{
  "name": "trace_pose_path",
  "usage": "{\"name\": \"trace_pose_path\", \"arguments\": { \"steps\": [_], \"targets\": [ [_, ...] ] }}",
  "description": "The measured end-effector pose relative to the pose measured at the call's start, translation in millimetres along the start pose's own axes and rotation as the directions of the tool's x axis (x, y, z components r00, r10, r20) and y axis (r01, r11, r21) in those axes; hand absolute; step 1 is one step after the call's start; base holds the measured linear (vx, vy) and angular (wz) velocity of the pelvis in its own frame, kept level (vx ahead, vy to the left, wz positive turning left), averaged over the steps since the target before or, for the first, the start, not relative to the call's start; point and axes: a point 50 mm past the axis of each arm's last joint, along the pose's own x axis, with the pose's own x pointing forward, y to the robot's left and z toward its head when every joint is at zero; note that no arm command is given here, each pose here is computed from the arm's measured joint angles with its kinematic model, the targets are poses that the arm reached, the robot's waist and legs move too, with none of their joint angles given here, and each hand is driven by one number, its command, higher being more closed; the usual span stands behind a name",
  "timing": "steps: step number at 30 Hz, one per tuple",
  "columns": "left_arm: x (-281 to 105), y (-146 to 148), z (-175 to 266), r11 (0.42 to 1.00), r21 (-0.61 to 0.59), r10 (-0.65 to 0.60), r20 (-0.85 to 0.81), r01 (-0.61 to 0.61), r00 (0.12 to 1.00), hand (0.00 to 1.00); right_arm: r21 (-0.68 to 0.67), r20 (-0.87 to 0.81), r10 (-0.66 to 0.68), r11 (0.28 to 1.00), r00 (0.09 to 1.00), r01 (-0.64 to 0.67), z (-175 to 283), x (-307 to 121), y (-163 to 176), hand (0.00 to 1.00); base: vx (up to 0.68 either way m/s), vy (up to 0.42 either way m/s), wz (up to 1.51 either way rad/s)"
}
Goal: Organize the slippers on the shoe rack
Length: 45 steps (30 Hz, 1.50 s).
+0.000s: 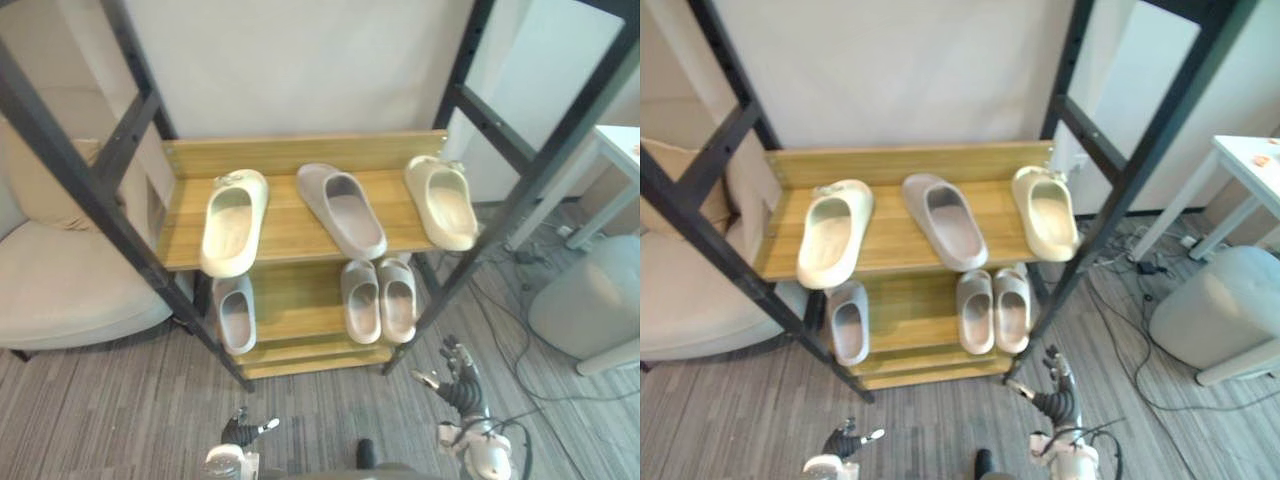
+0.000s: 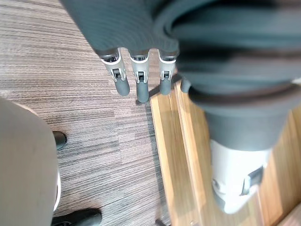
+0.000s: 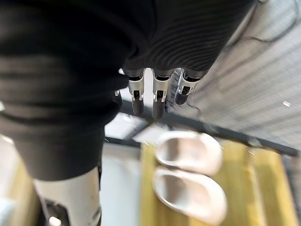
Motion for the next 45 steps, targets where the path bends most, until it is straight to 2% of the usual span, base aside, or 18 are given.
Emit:
{"name": "trace_pose_path", "arguments": {
  "steps": [3, 10, 15, 18, 24, 30, 45],
  "targets": [
    [0, -1, 0, 1.000, 0.005, -0.004, 0.000, 0.004, 1.000, 0.00, -0.007, 0.039, 0.002, 1.000, 0.999, -0.002, 9, -2, -1, 0.00, 0.02, -0.025, -0.08],
    [-1, -6, 1, 0.998, 0.049, -0.037, 0.015, 0.036, 0.999, 0.00, -0.027, 0.281, -0.009, 0.999, 0.960, 0.017, 59, 4, -4, 0.00, 0.02, -0.004, 0.04],
    [-1, -6, 1, 0.996, 0.066, -0.059, 0.022, 0.057, 0.998, 0.00, -0.085, 0.462, -0.020, 0.994, 0.886, 0.066, 97, 15, -16, 0.00, -0.02, 0.002, 0.05],
    [-1, -4, 0, 0.996, 0.070, -0.062, 0.015, 0.061, 0.998, 0.00, -0.115, 0.597, -0.009, 0.989, 0.802, 0.097, 127, 22, -24, 0.00, -0.05, 0.001, 0.06],
    [-1, -3, -1, 0.995, 0.071, -0.072, 0.015, 0.071, 0.997, 0.00, -0.111, 0.723, 0.030, 0.991, 0.691, 0.072, 164, 34, -22, 0.00, -0.02, -0.003, 0.08],
    [-1, -2, 0, 0.994, 0.074, -0.077, 0.019, 0.075, 0.997, 0.00, -0.134, 0.764, 0.057, 0.988, 0.643, 0.071, 187, 57, -26, 0.00, -0.01, 0.008, 0.17],
    [-1, -3, 3, 0.993, 0.074, -0.092, 0.033, 0.090, 0.995, 0.00, -0.222, 0.684, 0.073, 0.969, 0.726, 0.112, 211, 126, -23, 0.00, -0.01, -0.014, 0.09]
  ]
}}
